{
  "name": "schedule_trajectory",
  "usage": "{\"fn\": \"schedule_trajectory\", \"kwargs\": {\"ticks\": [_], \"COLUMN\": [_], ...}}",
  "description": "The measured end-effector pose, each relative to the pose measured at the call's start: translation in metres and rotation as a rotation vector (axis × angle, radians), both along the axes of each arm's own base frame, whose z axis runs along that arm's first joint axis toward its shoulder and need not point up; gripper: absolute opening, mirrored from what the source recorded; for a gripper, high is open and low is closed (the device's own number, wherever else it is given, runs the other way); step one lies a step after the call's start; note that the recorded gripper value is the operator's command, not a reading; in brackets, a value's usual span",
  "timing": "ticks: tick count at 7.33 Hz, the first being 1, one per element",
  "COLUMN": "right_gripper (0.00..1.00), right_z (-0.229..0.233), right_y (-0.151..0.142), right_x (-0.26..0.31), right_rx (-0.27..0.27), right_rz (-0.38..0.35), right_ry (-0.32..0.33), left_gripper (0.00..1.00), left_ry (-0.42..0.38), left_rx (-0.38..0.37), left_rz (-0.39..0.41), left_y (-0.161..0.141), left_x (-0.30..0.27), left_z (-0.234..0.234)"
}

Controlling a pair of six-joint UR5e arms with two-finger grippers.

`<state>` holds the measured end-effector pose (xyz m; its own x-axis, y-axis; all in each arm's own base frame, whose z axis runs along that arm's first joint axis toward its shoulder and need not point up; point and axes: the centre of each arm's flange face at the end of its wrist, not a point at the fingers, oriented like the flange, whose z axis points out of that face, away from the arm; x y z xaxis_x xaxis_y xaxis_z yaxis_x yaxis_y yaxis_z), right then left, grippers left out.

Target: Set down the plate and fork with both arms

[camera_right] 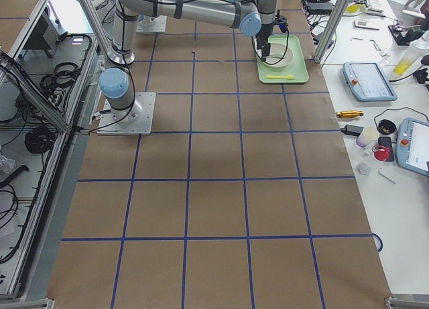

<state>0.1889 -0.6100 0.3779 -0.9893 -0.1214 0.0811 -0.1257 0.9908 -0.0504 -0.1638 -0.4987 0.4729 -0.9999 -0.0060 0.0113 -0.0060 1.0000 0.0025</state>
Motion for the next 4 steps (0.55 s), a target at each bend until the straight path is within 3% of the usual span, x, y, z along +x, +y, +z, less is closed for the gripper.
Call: {"fn": "schedule_trajectory", "kwargs": {"ticks": [2, 4], "right_gripper": [1.00, 1.00], "right_z": [0.051, 0.092], "right_y": [0.069, 0.111], "right_x": [-0.021, -0.027], "right_rx": [0.027, 0.038], "right_rz": [-0.024, -0.036], "right_ry": [-0.016, -0.034], "left_gripper": [1.00, 1.00], "left_ry": [0.000, 0.000], "left_rx": [-0.001, -0.002], "left_rz": [0.000, 0.001], "left_y": [0.001, 0.002], "left_x": [0.000, 0.000], "left_z": [0.001, 0.002]}}
